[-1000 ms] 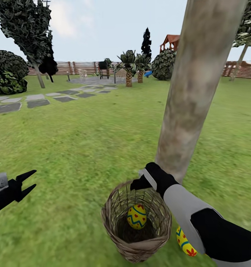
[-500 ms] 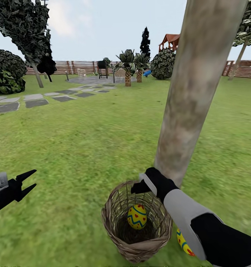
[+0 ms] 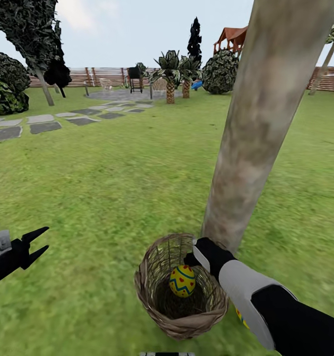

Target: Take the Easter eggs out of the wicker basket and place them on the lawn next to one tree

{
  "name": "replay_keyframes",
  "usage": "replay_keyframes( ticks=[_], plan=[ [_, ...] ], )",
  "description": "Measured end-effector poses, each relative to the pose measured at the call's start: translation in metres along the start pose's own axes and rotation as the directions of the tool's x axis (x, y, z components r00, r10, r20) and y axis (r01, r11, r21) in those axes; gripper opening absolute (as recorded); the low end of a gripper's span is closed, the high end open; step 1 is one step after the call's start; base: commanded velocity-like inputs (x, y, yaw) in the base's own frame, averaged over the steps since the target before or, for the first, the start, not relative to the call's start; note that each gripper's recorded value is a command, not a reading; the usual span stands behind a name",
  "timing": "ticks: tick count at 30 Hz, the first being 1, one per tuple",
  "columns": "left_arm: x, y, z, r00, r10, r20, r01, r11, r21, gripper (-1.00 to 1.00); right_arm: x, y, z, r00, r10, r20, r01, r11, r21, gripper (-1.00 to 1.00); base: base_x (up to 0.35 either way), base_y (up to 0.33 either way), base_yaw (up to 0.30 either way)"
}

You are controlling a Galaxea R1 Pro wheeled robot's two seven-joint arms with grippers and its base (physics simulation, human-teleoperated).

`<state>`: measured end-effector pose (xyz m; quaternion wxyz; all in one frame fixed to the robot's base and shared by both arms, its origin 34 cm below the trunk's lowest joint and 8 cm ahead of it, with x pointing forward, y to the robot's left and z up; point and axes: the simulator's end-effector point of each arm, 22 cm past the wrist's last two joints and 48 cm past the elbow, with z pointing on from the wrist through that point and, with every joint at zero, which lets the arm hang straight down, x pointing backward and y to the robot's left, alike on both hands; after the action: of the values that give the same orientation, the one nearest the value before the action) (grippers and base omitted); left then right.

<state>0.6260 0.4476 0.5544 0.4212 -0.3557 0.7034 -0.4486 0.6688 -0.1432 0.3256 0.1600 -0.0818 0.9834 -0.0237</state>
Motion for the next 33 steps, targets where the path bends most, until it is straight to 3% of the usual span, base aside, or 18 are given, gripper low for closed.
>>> replay_keyframes(
  ticks=[8, 15, 33],
  plan=[
    [0.004, 0.017, 0.005, 1.000, -0.010, -0.010, 0.010, 1.000, -0.029, 1.00, 0.001, 0.010, 0.012, 1.000, -0.003, -0.009, 0.003, 0.999, -0.036, 1.00, 0.000, 0.000, 0.002],
    [0.009, 0.037, 0.011, 1.000, -0.024, -0.021, 0.022, 0.998, -0.063, 1.00, 0.004, 0.038, 0.025, 1.000, -0.005, -0.023, 0.001, 0.988, -0.153, 1.00, 0.000, 0.000, 0.078],
    [0.025, 0.090, 0.022, 0.997, -0.061, -0.051, 0.052, 0.987, -0.152, 1.00, 0.047, 0.043, 0.072, 0.990, -0.016, -0.138, -0.006, 0.988, -0.157, 1.00, 0.000, 0.000, 0.098]
  ],
)
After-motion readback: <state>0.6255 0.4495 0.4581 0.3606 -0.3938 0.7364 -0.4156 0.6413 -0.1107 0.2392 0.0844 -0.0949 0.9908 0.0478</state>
